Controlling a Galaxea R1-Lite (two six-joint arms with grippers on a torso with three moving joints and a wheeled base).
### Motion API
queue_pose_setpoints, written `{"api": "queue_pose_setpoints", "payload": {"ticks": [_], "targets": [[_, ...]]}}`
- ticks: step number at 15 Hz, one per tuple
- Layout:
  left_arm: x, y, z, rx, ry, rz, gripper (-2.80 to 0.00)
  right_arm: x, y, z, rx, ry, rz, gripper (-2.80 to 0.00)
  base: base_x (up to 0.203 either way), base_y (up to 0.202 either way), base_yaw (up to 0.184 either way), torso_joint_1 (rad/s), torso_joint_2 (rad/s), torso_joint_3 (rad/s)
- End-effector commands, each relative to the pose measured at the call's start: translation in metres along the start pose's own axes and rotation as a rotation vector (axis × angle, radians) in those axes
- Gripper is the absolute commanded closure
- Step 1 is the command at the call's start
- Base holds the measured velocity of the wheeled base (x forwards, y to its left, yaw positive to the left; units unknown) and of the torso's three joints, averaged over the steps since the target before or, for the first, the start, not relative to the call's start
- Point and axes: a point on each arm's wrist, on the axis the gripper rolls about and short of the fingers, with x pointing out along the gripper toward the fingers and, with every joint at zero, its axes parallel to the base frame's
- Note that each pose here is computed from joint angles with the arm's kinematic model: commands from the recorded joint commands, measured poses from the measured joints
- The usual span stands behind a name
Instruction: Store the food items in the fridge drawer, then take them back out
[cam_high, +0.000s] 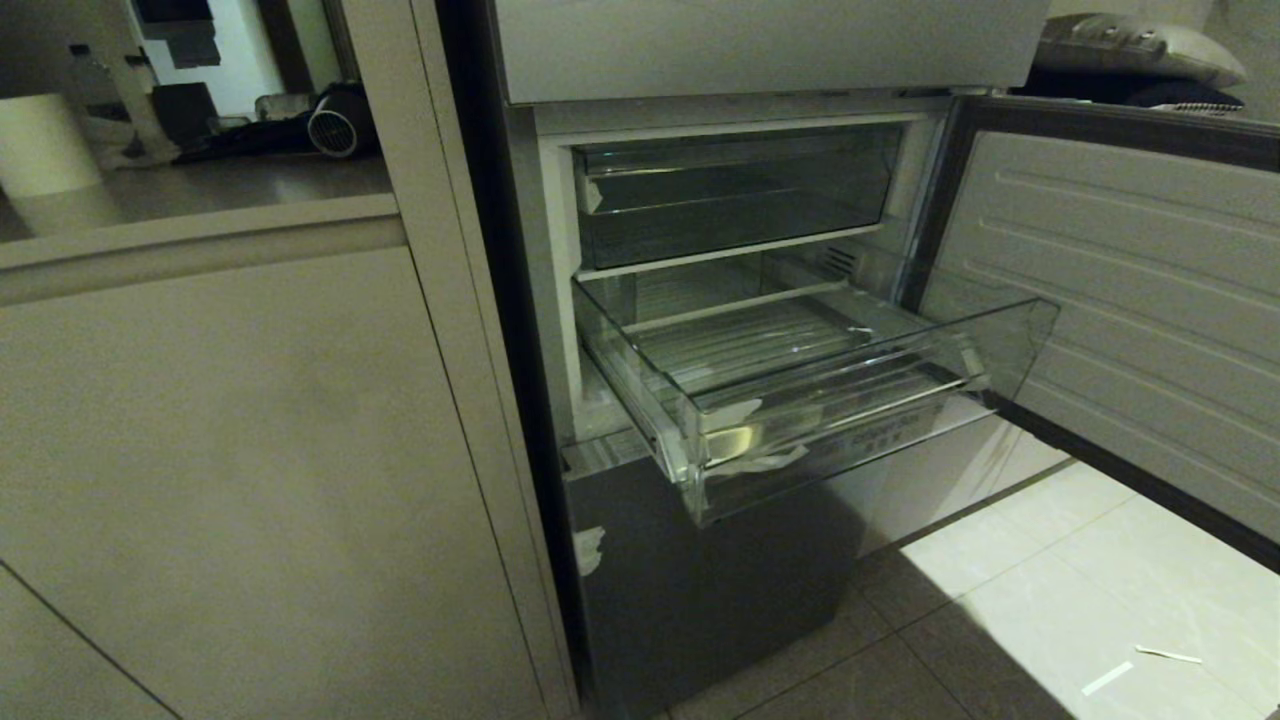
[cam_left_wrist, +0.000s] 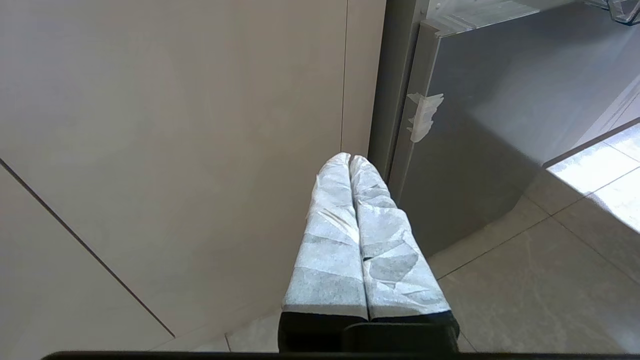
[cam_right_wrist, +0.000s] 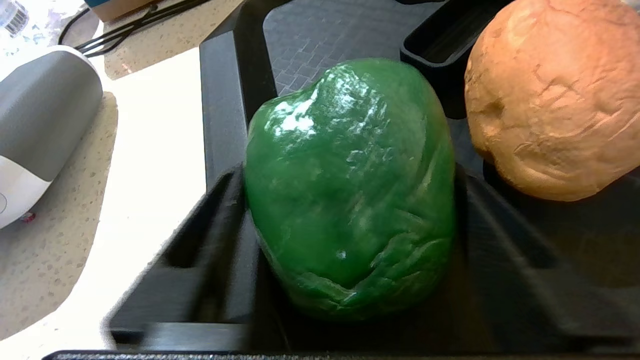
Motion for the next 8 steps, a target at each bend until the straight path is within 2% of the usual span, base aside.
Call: {"api": "queue_pose_setpoints", "payload": {"ticks": [1,5,8], "targets": [[0.000,0.000,0.000,0.000,0.001,0.000,0.00,-0.001,0.000,0.001,0.000,-0.006,0.003,0.00,0.000,0.000,0.000,0.000,0.00,0.000],[0.000,0.000,0.000,0.000,0.002,0.000,0.00,-0.003,0.001,0.003,-0.002,-0.015,0.001,0.00,0.000,0.000,0.000,0.000,0.00,0.000],[0.000,0.000,0.000,0.000,0.002,0.000,0.00,-0.021,0.006,0.013,-0.007,-0.052,0.005,0.00,0.000,0.000,0.000,0.000,0.00,0.000]]}}
